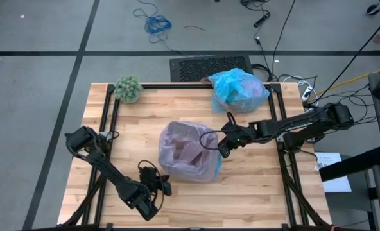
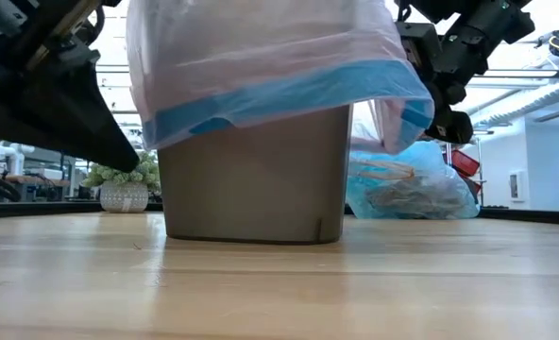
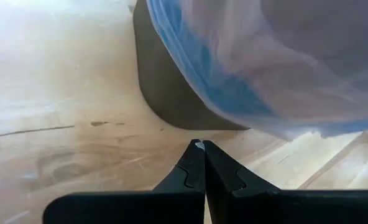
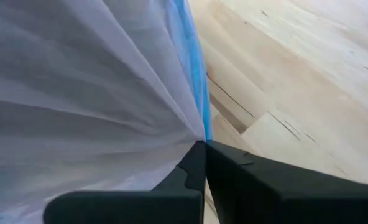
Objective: Place trash/remove bag and relplace
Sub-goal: Insert the pink trash bag into the trash bin
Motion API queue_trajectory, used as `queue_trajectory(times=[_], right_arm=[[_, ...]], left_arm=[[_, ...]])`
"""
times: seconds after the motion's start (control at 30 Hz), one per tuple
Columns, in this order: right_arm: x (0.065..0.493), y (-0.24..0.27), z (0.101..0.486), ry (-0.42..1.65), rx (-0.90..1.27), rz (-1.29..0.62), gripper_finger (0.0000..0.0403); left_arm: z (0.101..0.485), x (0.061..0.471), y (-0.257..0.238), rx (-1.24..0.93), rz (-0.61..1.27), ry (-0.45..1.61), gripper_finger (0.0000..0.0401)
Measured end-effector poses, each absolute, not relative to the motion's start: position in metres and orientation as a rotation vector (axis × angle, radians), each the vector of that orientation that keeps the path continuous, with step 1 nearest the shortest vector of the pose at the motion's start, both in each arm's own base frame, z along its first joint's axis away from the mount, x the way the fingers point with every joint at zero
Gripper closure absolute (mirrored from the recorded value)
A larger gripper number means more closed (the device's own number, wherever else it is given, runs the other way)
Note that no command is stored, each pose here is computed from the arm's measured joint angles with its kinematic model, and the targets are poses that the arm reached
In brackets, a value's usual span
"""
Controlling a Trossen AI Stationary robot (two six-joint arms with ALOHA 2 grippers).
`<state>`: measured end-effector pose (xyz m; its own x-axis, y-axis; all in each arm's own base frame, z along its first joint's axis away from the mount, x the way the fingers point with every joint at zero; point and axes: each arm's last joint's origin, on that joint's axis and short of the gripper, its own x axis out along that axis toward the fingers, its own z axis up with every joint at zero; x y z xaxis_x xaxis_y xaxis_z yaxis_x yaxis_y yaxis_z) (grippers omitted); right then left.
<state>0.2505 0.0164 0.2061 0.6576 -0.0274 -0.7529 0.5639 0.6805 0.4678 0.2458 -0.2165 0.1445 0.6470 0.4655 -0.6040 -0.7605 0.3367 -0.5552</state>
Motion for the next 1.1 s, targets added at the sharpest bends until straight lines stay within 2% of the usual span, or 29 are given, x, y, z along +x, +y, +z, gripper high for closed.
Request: queue_trajectory(times=[0.17,0.3,0.67,0.8,0.87,0.93,1.0,1.1], right_arm=[[0.250,0.016,0.206,0.791,0.754,-0.390,0.0399],[0.250,0.016,0.206,0.788,0.751,-0.403,0.0366],[0.242,0.013,0.214,0.783,0.706,-0.382,0.0172],[0.229,0.010,0.228,0.761,0.676,-0.362,0.0130],[0.220,0.010,0.236,0.749,0.663,-0.349,0.0128],[0.212,0.010,0.245,0.719,0.662,-0.326,0.0143],[0.206,0.013,0.255,0.678,0.671,-0.284,0.0179],[0.198,0.018,0.267,0.627,0.677,-0.230,0.0264]], left_arm=[[0.142,0.248,-0.216,-0.924,0.827,0.371,0.0401],[0.141,0.249,-0.214,-0.904,0.829,0.388,0.0401],[0.140,0.254,-0.209,-0.890,0.839,0.439,0.0401],[0.140,0.256,-0.208,-0.885,0.836,0.450,0.0401],[0.140,0.256,-0.208,-0.885,0.839,0.450,0.0401],[0.140,0.257,-0.207,-0.887,0.840,0.448,0.0401],[0.141,0.260,-0.206,-0.877,0.826,0.461,0.0401],[0.141,0.269,-0.204,-0.860,0.790,0.495,0.0401]])
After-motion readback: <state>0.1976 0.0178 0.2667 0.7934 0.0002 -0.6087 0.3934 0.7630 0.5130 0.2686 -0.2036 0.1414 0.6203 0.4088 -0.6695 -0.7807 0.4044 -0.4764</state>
